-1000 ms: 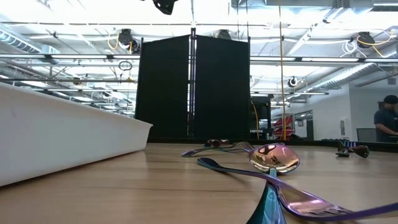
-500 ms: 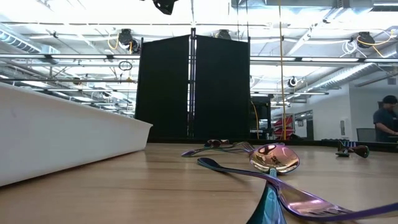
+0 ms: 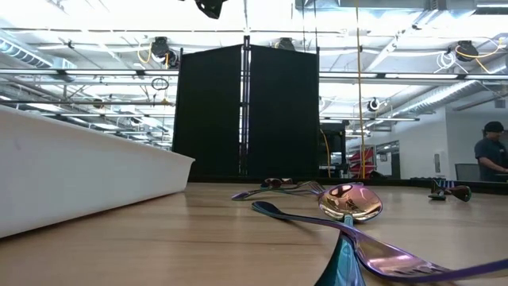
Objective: Sort silverware
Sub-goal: Put the iridescent blue knife in the silverware tray
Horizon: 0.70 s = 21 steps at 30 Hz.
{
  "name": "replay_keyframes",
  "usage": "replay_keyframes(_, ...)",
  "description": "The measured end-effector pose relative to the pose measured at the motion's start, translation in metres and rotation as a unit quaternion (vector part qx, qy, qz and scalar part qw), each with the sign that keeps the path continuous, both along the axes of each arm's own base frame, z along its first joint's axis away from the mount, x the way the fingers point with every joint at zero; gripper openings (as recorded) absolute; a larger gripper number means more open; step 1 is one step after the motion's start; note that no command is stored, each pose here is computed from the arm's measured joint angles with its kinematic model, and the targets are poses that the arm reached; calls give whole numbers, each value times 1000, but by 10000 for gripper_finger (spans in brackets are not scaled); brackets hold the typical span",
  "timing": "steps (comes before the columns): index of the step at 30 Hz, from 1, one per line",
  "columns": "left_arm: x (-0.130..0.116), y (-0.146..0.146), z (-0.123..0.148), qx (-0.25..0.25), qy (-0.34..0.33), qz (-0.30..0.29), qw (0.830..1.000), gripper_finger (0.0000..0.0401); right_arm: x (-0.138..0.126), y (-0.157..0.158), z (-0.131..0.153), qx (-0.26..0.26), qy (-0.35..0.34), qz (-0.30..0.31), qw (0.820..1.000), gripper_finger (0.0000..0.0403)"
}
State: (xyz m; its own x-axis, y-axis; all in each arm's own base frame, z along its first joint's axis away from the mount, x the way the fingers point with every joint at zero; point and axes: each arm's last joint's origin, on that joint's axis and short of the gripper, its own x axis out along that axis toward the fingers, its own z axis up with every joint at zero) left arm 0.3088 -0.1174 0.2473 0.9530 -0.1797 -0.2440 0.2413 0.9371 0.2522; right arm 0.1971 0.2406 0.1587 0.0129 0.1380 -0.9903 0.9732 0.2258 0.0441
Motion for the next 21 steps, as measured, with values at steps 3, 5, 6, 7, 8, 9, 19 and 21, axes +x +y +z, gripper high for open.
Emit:
replay_keyframes(3, 0, 0, 0, 0, 0, 0, 1000, 102, -1, -2, -1, -9, 6, 6, 1000, 49)
replay_keyframes(5, 0, 0, 0, 0, 0, 0, 1000, 102, -2, -2, -1, -13, 9, 9, 1000, 63)
replay_keyframes(6, 0, 0, 0, 0, 0, 0, 1000, 102, -2, -2, -1, -12, 9, 10, 1000, 70)
replay_keyframes(7, 0, 0, 0, 0, 0, 0, 1000, 102, -2, -2, -1, -12, 9, 10, 1000, 76)
replay_keyframes(8, 0, 0, 0, 0, 0, 0, 1000, 102, -2, -2, -1, -12, 9, 11, 1000, 81)
replay_keyframes(9, 0, 0, 0, 0, 0, 0, 1000, 102, -2, -2, -1, -12, 9, 13, 1000, 86)
replay_keyframes(19, 0, 0, 0, 0, 0, 0, 1000, 102, -4, -4, -1, -23, 18, 17, 999, 96)
replay_keyframes(21, 0, 0, 0, 0, 0, 0, 1000, 102, -4, -4, -1, -23, 18, 17, 999, 94)
